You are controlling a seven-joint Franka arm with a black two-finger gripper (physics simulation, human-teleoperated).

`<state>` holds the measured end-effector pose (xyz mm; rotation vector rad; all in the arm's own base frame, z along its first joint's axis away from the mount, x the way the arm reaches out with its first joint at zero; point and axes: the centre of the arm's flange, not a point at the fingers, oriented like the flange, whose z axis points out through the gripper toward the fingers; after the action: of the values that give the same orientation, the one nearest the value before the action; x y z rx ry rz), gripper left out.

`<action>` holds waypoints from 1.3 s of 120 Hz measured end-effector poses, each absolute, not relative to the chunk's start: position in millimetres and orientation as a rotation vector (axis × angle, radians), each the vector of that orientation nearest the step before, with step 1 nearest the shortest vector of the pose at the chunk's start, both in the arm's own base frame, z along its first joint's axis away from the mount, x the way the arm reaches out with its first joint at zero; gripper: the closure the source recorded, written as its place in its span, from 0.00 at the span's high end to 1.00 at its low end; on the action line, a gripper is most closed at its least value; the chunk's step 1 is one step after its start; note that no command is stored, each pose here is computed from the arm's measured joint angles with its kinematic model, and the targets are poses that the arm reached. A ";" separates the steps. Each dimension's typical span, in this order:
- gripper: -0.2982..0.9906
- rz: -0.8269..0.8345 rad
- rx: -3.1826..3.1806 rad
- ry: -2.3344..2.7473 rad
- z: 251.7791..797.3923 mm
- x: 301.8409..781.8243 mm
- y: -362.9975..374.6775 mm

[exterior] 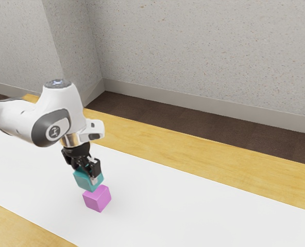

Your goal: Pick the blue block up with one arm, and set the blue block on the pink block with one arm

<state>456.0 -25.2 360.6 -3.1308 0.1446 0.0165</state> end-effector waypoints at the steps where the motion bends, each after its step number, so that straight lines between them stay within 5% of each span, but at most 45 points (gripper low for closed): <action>1: 0.53 0.018 -3.131 0.144 360.3 455.4 -25.1; 125: 0.53 0.073 -3.135 0.157 345.4 454.5 -35.6; 156: 0.69 0.070 -3.140 0.163 347.0 455.7 -35.7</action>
<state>455.7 -35.7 347.0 -3.1404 0.1626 0.0698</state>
